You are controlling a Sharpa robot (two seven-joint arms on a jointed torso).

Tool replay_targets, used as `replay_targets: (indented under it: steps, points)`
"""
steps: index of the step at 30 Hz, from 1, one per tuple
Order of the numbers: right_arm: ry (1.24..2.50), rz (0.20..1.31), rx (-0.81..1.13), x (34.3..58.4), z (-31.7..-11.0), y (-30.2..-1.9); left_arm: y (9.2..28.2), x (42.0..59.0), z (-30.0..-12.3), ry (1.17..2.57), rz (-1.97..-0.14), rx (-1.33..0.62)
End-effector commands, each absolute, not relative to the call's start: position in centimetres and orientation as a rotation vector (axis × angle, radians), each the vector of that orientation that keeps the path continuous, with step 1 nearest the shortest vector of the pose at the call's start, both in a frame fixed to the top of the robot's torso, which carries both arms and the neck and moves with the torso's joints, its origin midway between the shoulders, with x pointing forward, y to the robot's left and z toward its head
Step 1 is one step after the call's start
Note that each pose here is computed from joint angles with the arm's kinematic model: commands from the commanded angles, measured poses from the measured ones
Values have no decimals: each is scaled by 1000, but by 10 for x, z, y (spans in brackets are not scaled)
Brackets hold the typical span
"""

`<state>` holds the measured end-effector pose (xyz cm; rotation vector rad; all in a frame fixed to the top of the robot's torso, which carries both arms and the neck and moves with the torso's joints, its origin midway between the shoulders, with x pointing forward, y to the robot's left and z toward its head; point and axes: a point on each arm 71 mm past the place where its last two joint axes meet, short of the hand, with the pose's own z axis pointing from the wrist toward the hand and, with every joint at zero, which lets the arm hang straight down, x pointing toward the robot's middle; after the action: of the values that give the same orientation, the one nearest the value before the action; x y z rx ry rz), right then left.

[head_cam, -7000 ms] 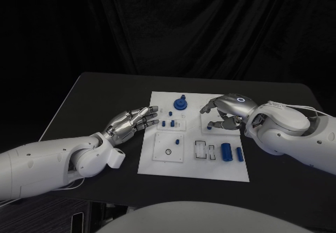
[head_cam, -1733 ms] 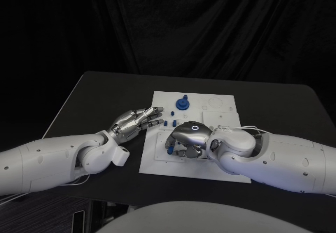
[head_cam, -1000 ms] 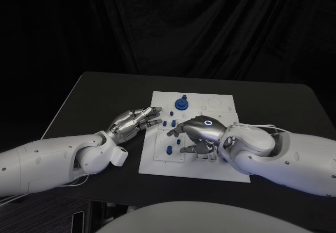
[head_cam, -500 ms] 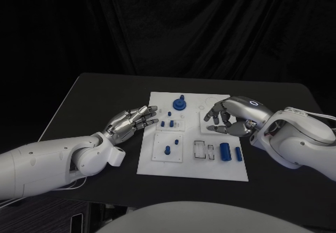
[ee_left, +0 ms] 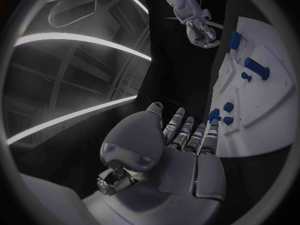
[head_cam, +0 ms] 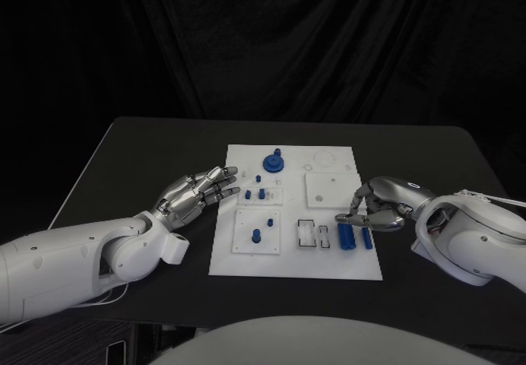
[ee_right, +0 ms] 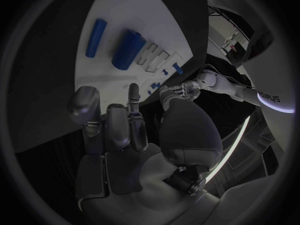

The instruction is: Assemble the parts on the task board

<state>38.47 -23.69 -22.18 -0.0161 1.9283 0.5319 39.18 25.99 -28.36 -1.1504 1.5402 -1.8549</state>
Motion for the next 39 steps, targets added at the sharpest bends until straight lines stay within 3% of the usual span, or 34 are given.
replay_targets:
  steps: [1,15,39]
  points:
    - [2046,313,-4,381,-233,-247,260,392,-278,1446,-1905,-1125]
    - [2085,203,-95,375,-243,-242,260,392,-279,1459,-1904,-1131]
    - [2062,269,-90,378,-263,-226,260,392,-281,1479,-1903,-1139]
